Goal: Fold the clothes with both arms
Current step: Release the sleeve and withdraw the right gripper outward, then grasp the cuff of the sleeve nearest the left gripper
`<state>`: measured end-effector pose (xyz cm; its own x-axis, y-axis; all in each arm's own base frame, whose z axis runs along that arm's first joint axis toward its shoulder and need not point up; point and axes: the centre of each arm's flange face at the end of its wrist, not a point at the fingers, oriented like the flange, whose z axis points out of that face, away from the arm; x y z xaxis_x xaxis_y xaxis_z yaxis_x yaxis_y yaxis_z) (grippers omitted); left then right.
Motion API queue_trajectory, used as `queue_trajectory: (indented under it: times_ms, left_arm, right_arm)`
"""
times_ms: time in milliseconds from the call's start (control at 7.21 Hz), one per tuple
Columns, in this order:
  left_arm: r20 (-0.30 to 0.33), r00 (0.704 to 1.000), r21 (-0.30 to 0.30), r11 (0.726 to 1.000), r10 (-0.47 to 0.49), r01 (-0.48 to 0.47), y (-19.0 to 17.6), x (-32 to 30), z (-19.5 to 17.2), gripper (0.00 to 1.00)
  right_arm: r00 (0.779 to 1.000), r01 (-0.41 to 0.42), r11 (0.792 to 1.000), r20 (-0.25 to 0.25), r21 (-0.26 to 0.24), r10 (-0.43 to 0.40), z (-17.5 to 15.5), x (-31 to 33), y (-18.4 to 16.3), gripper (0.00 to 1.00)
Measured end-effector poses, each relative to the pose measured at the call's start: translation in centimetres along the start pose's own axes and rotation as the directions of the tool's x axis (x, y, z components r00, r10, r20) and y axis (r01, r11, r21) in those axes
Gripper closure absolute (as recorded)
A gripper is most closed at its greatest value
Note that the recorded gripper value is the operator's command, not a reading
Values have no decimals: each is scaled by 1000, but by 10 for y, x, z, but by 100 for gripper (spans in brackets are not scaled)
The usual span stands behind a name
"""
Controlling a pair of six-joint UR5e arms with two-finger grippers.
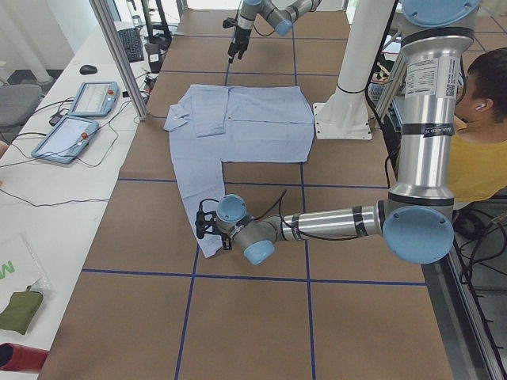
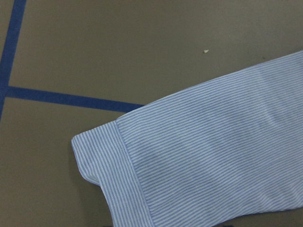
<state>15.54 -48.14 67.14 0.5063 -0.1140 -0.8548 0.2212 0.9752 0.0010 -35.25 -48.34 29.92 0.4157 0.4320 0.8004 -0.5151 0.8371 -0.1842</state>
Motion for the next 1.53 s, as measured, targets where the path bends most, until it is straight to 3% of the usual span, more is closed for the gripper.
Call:
queue_trajectory:
  times_ms: [278, 694, 1110, 1526]
  left_arm:
    - [10, 1000, 9, 1000, -6, 6, 0, -6, 5, 41]
    - [19, 1000, 6, 1000, -12, 12, 2, -16, 10, 100]
    - [13, 1000, 6, 1000, 1, -1, 4, -17, 10, 100]
    - [-84, 990, 77, 992, 110, -103, -17, 63, -20, 100]
  right_arm:
    - [1000, 1, 1000, 0, 11, -1, -1, 2, 0, 0]
    - [1000, 1, 1000, -1, 13, -1, 1, 0, 0, 0]
    - [1000, -2, 1000, 5, 20, 2, -2, -3, -4, 0]
    - [1000, -14, 999, -2, 36, 14, -10, 0, -20, 0]
